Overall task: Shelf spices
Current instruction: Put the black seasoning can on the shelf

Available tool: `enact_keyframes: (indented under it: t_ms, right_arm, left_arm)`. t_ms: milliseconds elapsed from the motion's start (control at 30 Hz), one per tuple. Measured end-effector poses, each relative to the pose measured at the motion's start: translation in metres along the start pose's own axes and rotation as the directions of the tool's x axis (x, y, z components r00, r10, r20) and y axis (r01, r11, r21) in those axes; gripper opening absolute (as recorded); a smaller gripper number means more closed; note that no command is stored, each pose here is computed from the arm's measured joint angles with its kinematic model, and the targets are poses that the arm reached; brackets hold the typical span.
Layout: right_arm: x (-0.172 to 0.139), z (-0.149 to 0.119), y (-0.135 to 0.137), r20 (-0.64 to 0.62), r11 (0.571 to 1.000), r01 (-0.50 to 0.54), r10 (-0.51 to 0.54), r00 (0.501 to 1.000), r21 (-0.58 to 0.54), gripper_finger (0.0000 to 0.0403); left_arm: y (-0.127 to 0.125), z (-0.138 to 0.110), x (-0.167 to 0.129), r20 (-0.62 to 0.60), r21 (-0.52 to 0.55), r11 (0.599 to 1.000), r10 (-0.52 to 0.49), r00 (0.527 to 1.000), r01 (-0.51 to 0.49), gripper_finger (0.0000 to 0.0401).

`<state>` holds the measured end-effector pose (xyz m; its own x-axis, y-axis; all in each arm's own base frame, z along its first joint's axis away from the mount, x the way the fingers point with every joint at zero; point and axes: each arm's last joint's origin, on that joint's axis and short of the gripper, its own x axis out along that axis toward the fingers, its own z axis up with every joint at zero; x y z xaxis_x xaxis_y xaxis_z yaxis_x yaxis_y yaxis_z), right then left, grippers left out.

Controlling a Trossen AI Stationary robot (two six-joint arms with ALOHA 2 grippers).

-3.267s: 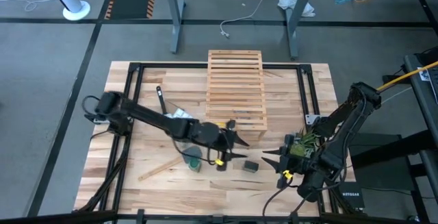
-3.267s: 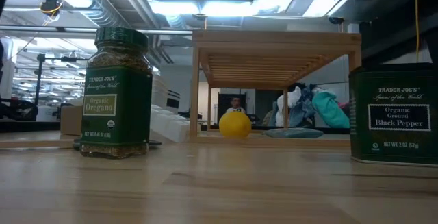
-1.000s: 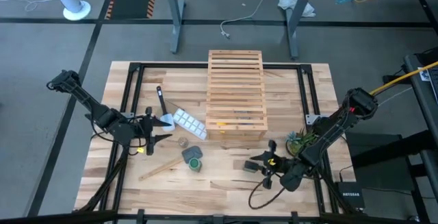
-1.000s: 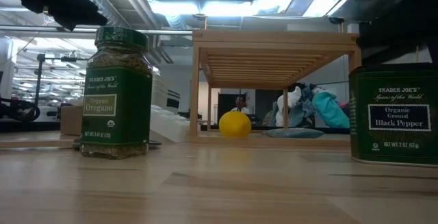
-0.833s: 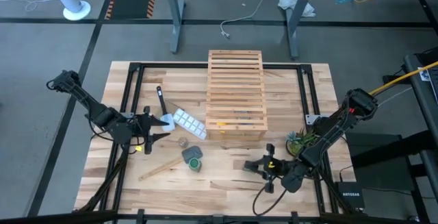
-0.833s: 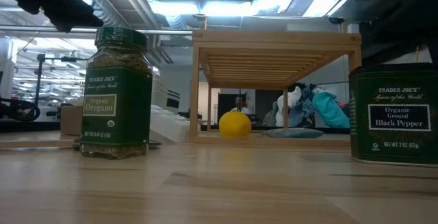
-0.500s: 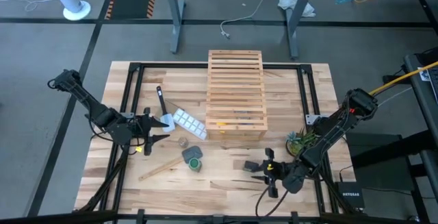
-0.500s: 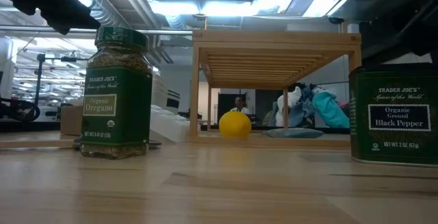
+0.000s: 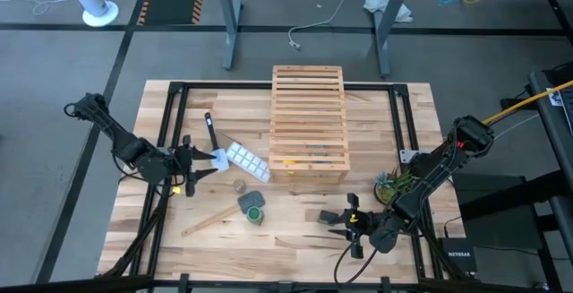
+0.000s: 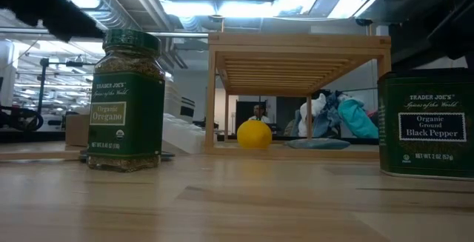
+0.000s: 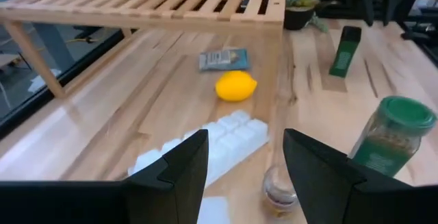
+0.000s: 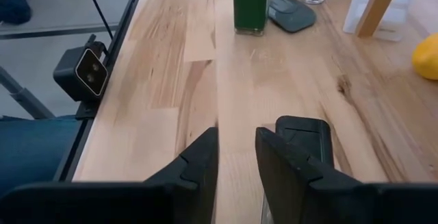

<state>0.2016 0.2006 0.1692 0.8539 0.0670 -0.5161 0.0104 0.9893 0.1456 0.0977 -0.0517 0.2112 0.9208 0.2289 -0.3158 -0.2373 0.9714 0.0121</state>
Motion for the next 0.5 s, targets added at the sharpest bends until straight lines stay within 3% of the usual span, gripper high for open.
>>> enact_keyframes:
  t_ms: [267,500]
  right_arm:
    - [0.0,0.0,0.0,0.009,1.0,0.006,-0.006,1.0,-0.003,0.0104]
    - [0.0,0.002,0.0,0.025,1.0,0.02,-0.02,0.999,-0.001,0.0104]
  left_arm:
    - [0.012,-0.051,0.008,0.073,-0.073,0.997,-0.014,0.997,0.02,0.0182]
    - [0.011,-0.046,0.005,0.197,-0.014,0.994,-0.1,0.975,0.105,0.0182]
